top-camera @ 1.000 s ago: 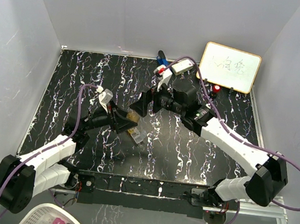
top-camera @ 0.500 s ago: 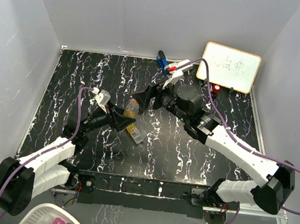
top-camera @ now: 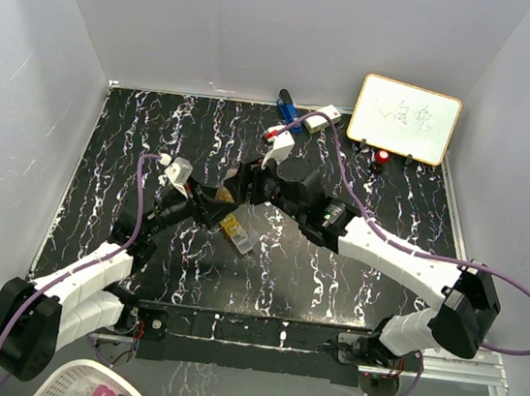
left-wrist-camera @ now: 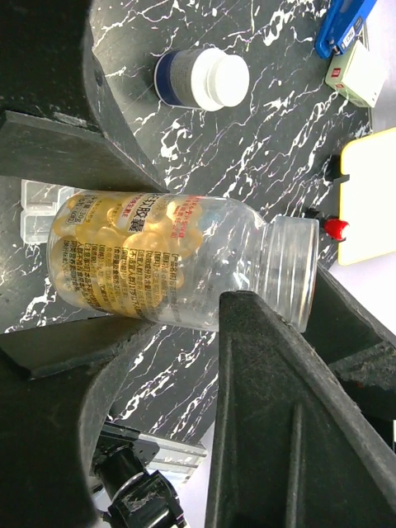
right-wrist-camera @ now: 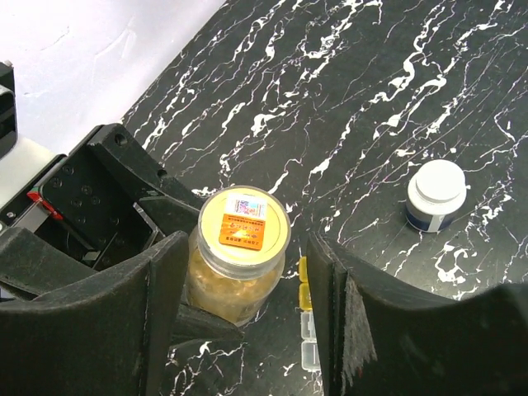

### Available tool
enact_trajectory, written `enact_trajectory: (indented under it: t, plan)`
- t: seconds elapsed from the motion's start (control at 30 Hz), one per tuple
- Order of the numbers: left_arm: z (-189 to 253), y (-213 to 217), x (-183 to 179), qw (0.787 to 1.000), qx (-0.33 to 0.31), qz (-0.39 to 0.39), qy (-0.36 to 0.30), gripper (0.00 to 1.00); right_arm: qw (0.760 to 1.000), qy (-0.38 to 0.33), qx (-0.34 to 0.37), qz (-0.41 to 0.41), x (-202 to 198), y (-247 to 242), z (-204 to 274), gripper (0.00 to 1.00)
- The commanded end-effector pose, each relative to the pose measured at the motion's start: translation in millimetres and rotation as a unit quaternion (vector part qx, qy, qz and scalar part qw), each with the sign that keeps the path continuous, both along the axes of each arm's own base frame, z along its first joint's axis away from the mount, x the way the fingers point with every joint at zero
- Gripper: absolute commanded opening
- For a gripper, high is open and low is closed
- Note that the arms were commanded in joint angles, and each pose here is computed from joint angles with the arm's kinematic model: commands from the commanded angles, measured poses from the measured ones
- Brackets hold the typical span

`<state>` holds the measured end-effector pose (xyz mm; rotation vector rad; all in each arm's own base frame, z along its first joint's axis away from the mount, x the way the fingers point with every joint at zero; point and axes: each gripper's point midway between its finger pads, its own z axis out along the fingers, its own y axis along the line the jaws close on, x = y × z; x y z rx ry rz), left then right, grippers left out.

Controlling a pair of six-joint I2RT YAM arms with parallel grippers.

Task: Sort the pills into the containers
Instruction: Open the lid of the pill bottle.

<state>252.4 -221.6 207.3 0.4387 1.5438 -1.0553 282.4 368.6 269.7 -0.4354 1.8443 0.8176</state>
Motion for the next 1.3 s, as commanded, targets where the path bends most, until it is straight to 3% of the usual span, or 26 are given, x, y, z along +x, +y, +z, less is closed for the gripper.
enact_trajectory:
  t: [0.0,0.4,0.77,1.0,1.07,1.2,1.27]
  plan:
    - [15,1,1,0.999,-0.008,0.006,-0.037,0.00,0.998,-0.039,0.041,-0.014,7,4,42,0.53]
    - [12,-1,0,1.000,-0.012,0.002,-0.029,0.00,0.998,-0.048,0.043,-0.010,8,10,45,0.58]
    - [14,-2,-2,0.999,-0.017,-0.006,-0.033,0.00,0.997,-0.051,0.060,-0.004,10,18,49,0.49]
    - [15,-3,-5,0.999,-0.019,-0.012,-0.035,0.00,0.996,-0.054,0.068,-0.005,9,17,53,0.50]
    - [15,-3,-5,0.999,-0.018,-0.012,-0.036,0.00,0.996,-0.055,0.069,-0.005,10,17,54,0.47]
    - [17,-3,-5,0.999,-0.021,-0.013,-0.037,0.00,0.996,-0.055,0.067,-0.003,9,18,53,0.27]
    - [18,-4,-5,0.999,-0.023,-0.014,-0.038,0.00,0.997,-0.054,0.064,-0.001,9,19,51,0.23]
